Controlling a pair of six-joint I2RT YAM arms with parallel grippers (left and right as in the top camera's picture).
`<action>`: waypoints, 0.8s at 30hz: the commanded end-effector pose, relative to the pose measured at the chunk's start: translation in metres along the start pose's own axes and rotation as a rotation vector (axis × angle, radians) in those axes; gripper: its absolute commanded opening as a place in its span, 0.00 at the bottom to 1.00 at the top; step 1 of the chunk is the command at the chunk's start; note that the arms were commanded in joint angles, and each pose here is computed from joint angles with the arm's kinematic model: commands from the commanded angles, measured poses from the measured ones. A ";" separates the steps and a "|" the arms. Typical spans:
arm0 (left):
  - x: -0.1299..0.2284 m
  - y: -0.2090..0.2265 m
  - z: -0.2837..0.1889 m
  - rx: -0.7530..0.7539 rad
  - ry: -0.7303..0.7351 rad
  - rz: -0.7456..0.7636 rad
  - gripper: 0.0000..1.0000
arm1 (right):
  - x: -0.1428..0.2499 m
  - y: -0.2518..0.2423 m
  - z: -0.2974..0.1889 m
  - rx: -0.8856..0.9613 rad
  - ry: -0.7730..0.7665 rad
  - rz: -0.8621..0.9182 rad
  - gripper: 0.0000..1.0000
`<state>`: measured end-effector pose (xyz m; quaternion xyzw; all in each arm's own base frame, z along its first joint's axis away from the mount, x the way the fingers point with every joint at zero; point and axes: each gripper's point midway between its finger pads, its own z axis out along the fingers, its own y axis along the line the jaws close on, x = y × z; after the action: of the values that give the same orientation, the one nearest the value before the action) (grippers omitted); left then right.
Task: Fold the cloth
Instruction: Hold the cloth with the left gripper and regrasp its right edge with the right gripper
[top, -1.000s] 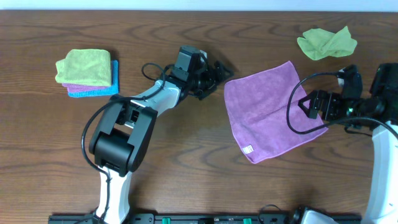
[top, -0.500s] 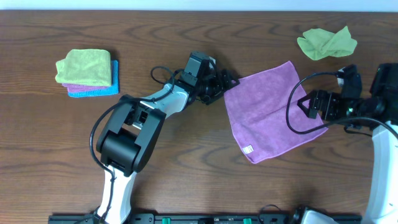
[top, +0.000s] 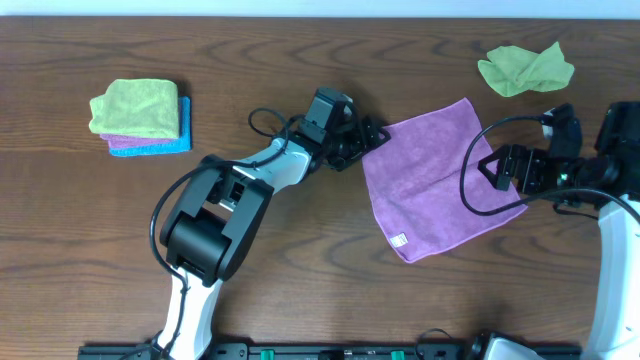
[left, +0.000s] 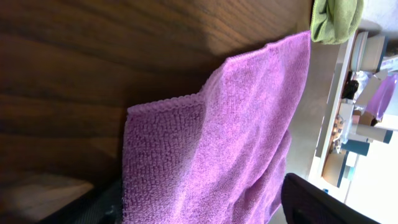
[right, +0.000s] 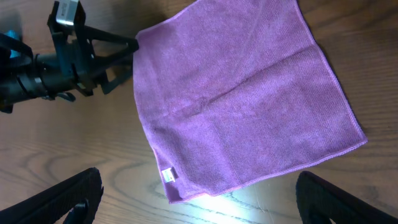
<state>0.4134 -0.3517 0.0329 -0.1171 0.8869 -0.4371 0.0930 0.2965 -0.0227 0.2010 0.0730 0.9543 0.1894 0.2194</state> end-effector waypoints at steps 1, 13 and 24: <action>-0.005 0.005 0.004 -0.021 -0.021 0.000 0.78 | 0.000 0.003 -0.003 -0.019 -0.012 0.008 0.99; -0.010 0.027 0.008 -0.080 -0.040 -0.016 0.17 | 0.003 0.003 -0.003 -0.019 -0.002 0.017 0.99; -0.064 0.054 -0.025 -0.075 -0.118 -0.038 0.06 | 0.027 0.000 0.014 -0.031 0.074 0.027 0.99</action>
<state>0.4424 -0.3042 0.0085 -0.1564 0.8960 -0.3993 0.1155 0.2841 -0.0182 0.1832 0.0816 0.9587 0.1984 0.1870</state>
